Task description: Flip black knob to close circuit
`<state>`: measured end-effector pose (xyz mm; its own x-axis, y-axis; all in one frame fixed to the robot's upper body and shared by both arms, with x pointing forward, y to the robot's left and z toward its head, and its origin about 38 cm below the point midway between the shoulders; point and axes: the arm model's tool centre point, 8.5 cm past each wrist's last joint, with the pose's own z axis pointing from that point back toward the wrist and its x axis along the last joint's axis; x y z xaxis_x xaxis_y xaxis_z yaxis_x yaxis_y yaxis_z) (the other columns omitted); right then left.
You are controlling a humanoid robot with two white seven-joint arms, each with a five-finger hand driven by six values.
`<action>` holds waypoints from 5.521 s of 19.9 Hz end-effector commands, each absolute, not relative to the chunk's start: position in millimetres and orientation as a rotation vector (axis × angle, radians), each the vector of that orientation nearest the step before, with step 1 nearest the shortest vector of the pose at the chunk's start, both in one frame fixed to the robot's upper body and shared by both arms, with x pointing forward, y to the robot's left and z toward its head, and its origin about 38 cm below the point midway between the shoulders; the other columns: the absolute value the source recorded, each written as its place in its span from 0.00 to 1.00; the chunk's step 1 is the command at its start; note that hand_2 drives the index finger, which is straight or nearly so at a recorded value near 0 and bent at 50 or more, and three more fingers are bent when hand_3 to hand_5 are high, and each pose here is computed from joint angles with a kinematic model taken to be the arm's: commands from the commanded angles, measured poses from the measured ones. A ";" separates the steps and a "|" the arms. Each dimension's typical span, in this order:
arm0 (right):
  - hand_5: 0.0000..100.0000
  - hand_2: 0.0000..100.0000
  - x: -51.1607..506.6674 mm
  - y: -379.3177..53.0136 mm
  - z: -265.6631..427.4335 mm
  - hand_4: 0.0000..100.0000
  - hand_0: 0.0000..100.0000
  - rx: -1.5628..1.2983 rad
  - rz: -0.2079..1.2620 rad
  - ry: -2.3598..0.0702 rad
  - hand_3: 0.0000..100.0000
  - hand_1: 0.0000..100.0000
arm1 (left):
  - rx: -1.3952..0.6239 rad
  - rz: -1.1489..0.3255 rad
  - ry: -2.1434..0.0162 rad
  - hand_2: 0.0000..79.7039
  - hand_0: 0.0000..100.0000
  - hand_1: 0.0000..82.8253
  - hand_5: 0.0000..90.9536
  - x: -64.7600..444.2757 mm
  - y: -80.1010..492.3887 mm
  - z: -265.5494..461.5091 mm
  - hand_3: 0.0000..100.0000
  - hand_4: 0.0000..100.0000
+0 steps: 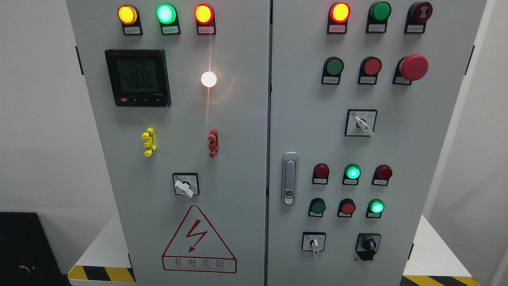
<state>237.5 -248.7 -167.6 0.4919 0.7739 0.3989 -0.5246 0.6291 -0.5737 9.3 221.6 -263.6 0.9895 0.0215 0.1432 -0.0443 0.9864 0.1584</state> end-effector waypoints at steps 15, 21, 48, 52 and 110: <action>0.86 0.79 331.3 -273.0 47.3 0.87 0.00 -0.946 0.730 -1.156 0.97 0.00 | 0.159 0.032 -0.142 0.00 0.12 0.67 0.00 9.2 221.3 -263.6 0.00 0.00; 0.91 0.84 345.0 -276.1 81.2 0.92 0.00 -1.034 0.696 -1.190 1.00 0.00 | 0.160 0.034 -0.143 0.00 0.12 0.67 0.00 9.7 221.4 -263.6 0.00 0.00; 0.97 0.91 396.0 -265.7 166.3 0.98 0.00 -1.187 0.682 -1.283 1.00 0.00 | 0.159 0.032 -0.144 0.00 0.12 0.67 0.00 9.7 221.3 -263.6 0.00 0.00; 0.97 0.91 399.1 -261.5 167.5 0.98 0.00 -1.172 0.703 -1.281 1.00 0.00 | 0.160 0.034 -0.143 0.00 0.12 0.67 0.00 9.7 221.4 -263.6 0.00 0.00; 0.97 0.89 410.4 -298.7 173.7 0.98 0.00 -1.264 0.632 -1.190 1.00 0.00 | 0.160 0.034 -0.143 0.00 0.12 0.67 0.00 9.7 221.4 -263.6 0.00 0.00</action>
<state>414.4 -282.9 173.3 0.2862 0.9070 0.3089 0.2148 0.2534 -0.9432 9.3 221.4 -263.6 0.9894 0.0215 0.1434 -0.0442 0.9866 0.1570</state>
